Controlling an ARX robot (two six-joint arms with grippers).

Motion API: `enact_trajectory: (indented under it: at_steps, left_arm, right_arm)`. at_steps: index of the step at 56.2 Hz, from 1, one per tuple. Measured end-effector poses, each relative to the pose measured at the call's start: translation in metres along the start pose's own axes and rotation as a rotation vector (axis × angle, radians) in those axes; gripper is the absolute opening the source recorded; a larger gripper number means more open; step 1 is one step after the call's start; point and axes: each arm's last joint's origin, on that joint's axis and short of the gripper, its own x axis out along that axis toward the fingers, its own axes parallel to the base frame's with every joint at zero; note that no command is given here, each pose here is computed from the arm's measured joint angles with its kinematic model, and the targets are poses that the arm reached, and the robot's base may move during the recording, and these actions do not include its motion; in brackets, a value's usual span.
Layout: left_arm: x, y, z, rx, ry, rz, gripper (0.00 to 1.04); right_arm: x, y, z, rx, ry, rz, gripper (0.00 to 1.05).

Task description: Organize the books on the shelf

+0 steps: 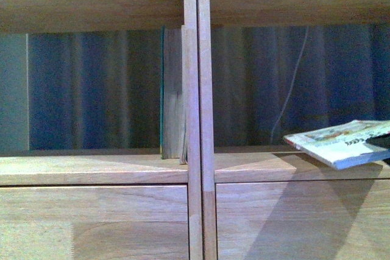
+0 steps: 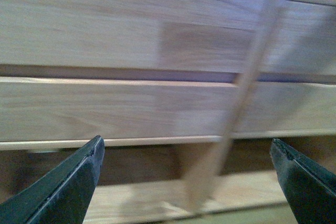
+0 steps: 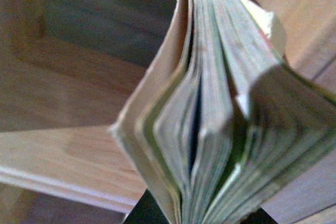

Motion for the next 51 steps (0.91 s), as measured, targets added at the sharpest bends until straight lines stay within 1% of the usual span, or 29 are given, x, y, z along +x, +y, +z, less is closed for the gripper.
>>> enact_trajectory:
  at_steps: [2,3,4,5,8,15,20,25,30,37,42,46,48,51]
  left_arm:
    - [0.003,0.007,0.004,-0.07,0.033,-0.139,0.97]
    - [0.004,0.011,0.007,-0.088,0.038,-0.171,0.97]
    - [0.005,0.013,0.008,-0.092,0.037,-0.174,0.97]
    - [0.006,0.015,0.011,-0.101,0.041,-0.217,0.97]
    - [0.009,0.022,0.019,-0.103,0.036,-0.249,0.97]
    - [0.019,0.043,0.039,-0.096,-0.001,-0.206,0.97]
    - [0.028,0.059,0.052,-0.083,-0.033,-0.155,0.97]
    - [0.039,0.071,0.066,-0.068,-0.068,-0.143,0.97]
    - [0.058,0.084,0.086,-0.08,-0.103,-0.146,0.97]
    - [0.088,0.092,0.114,-0.112,-0.142,-0.203,0.97]
    - [0.11,0.096,0.132,-0.18,-0.138,-0.246,0.97]
    - [0.129,0.098,0.145,-0.273,-0.105,-0.324,0.97]
    - [0.135,0.098,0.149,-0.292,-0.099,-0.348,0.97]
    - [0.15,0.095,0.16,-0.362,-0.076,-0.422,0.97]
  right_arm:
    - [-0.008,0.011,0.004,-0.016,0.006,0.048,0.07]
    - [-0.012,0.016,0.006,-0.024,0.01,0.068,0.07]
    - [-0.013,0.018,0.007,-0.028,0.009,0.077,0.07]
    - [-0.017,0.023,0.01,-0.037,0.006,0.096,0.07]
    - [-0.023,0.031,0.014,-0.054,-0.007,0.126,0.07]
    - [-0.039,0.049,0.023,-0.102,-0.014,0.192,0.07]
    - [-0.049,0.06,0.026,-0.147,-0.003,0.234,0.07]
    - [-0.056,0.07,0.027,-0.186,0.003,0.27,0.07]
    - [-0.062,0.084,0.025,-0.249,0.013,0.33,0.07]
    - [-0.069,0.101,0.019,-0.317,0.021,0.408,0.07]
    - [-0.071,0.109,0.011,-0.348,0.04,0.461,0.07]
    - [-0.072,0.114,0.003,-0.377,0.069,0.511,0.07]
    - [-0.071,0.115,0.0,-0.38,0.078,0.527,0.07]
    - [-0.068,0.116,-0.007,-0.395,0.093,0.552,0.07]
